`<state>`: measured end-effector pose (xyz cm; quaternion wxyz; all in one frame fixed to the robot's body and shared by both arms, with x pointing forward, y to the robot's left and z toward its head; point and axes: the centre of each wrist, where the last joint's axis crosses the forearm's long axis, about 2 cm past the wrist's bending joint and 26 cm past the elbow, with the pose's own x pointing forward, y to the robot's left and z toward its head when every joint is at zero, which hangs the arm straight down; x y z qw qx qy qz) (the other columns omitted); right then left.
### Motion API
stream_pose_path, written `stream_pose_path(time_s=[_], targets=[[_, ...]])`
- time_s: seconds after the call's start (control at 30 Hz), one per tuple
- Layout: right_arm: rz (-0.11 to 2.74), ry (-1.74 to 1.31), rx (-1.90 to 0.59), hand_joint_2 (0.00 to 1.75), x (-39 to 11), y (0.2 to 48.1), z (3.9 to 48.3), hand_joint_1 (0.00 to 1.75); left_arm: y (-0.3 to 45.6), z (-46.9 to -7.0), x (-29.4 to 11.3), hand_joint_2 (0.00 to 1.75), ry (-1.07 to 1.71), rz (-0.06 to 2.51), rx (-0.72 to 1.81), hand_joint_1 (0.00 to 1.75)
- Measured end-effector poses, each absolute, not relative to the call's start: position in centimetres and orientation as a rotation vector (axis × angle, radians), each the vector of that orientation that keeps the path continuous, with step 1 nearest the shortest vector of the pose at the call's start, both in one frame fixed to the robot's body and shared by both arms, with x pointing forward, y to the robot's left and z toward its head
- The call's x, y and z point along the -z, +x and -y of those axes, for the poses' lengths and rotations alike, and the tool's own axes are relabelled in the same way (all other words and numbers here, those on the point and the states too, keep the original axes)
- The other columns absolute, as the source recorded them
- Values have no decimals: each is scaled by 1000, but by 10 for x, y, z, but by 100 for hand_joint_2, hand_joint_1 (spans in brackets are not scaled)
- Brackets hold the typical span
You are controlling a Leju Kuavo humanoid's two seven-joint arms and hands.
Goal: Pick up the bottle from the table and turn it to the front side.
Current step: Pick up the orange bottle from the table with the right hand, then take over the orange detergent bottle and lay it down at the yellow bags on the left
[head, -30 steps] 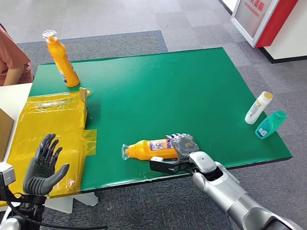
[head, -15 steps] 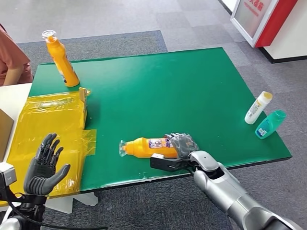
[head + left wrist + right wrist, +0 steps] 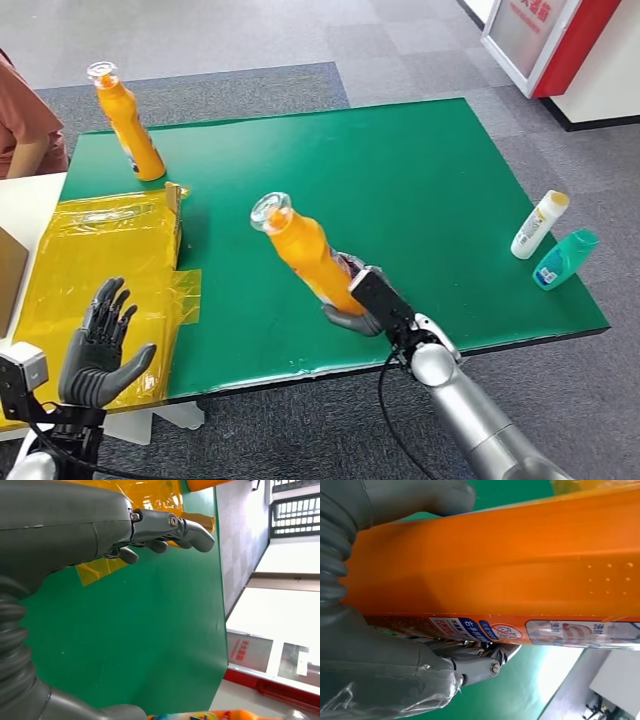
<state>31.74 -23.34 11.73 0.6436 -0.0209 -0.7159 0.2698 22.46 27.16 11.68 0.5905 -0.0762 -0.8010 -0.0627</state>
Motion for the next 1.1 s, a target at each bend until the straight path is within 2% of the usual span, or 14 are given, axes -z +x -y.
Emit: stream_pose_path(time_s=[0.17, 0.33, 0.7, 1.1], targets=[[1687, 65, -438, 175, -128, 323, 233, 175, 238, -268, -121, 175, -176, 1881, 155, 0], [1754, 92, -372, 175, -149, 337, 219, 175, 267, -247, -138, 175, -244, 1902, 206, 0], [1826, 151, -364, 175, -176, 356, 190, 175, 306, -189, -178, 175, -423, 1926, 344, 0], [1863, 161, -453, 175, -175, 352, 165, 175, 314, -144, -209, 175, -565, 1950, 455, 0]])
